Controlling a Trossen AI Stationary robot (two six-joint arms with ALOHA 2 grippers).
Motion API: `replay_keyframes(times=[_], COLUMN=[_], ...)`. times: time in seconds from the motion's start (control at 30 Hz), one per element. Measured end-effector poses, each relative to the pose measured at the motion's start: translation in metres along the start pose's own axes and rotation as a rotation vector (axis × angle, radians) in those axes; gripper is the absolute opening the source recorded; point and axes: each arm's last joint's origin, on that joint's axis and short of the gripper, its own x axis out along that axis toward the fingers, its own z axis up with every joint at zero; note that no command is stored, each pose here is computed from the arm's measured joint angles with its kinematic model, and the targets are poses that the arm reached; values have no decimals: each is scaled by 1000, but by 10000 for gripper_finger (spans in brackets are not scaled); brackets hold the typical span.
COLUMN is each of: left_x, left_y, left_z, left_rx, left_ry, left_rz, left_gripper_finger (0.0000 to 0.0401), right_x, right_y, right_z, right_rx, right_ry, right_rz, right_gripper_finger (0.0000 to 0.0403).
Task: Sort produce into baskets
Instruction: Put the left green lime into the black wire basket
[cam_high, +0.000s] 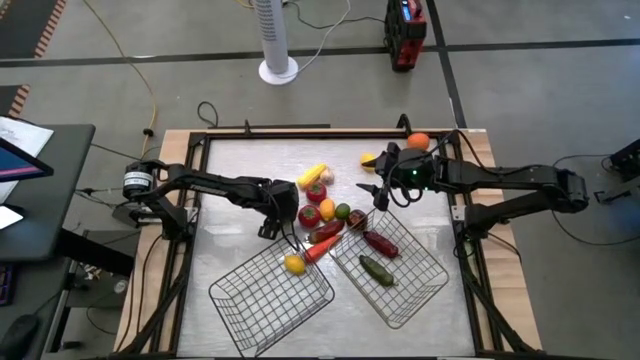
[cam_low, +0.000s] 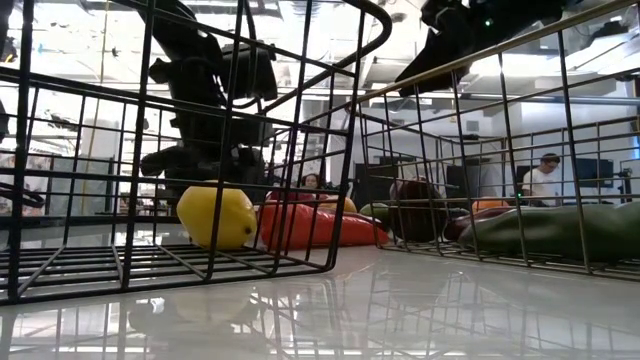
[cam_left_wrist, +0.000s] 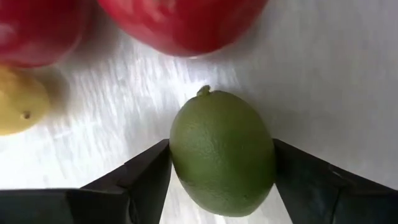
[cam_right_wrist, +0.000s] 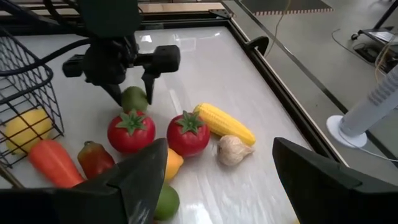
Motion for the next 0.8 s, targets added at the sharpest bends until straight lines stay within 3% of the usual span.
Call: replay_keyframes(times=[0.2, 0.4, 0.53, 0.63, 0.8], left_x=[0, -13, -53, -93, -148], left_y=[2, 5, 15, 20, 6], left_z=[4, 3, 11, 20, 31], left_rx=[4, 19, 25, -31, -117], left_ry=[-30, 21, 33, -64, -337], left_rz=[41, 79, 198, 251, 119], left_gripper_finger=[187, 186, 189, 192, 192], right_x=[0, 0, 0, 0, 0], right_y=[2, 2, 2, 2, 1], right_z=[2, 3, 4, 4, 4], right_rx=[0, 1, 1, 1, -3], right_ry=[-17, -28, -35, -38, -38], right_rz=[12, 12, 12, 12, 12], right_gripper_finger=[319, 319, 319, 319, 319])
